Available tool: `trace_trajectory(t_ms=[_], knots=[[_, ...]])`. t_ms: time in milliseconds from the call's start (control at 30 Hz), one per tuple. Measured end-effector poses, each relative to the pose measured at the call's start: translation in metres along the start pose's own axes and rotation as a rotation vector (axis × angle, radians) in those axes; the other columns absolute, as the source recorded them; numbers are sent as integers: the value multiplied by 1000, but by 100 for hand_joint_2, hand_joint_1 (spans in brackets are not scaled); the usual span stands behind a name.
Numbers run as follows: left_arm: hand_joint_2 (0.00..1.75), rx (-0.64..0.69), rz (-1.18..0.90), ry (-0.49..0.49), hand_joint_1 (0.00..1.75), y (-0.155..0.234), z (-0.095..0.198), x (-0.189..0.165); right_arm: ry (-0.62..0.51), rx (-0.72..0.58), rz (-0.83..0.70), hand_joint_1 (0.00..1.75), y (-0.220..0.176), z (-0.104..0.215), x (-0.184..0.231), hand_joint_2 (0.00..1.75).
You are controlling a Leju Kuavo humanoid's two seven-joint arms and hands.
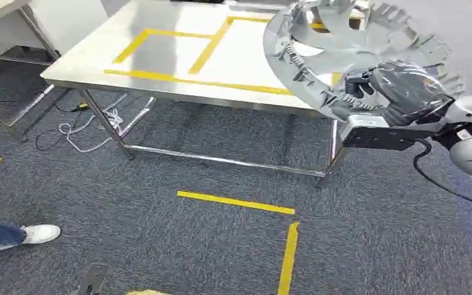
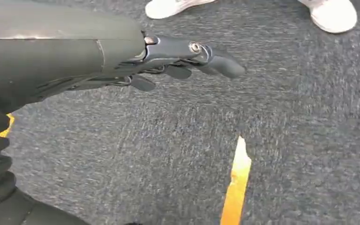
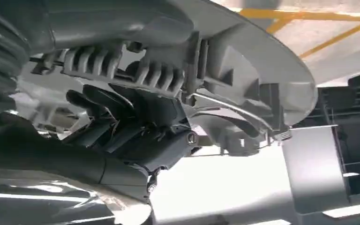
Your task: Take the parts from the cabinet and place them on the table.
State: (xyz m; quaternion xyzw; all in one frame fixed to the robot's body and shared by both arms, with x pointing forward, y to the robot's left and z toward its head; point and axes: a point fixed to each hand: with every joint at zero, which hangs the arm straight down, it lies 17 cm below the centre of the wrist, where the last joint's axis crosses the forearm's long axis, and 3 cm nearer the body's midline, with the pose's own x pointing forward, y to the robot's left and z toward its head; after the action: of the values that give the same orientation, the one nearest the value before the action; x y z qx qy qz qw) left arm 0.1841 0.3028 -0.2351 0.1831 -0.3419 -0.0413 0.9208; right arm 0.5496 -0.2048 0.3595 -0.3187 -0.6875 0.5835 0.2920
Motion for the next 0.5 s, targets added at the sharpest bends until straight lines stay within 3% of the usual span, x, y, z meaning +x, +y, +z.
trace_trajectory(t_ms=[500], knots=[[175, -4, -8, 9, 0, -2, 0, -1, -54, 23, -1, 175, 18, -13, 30, 175]])
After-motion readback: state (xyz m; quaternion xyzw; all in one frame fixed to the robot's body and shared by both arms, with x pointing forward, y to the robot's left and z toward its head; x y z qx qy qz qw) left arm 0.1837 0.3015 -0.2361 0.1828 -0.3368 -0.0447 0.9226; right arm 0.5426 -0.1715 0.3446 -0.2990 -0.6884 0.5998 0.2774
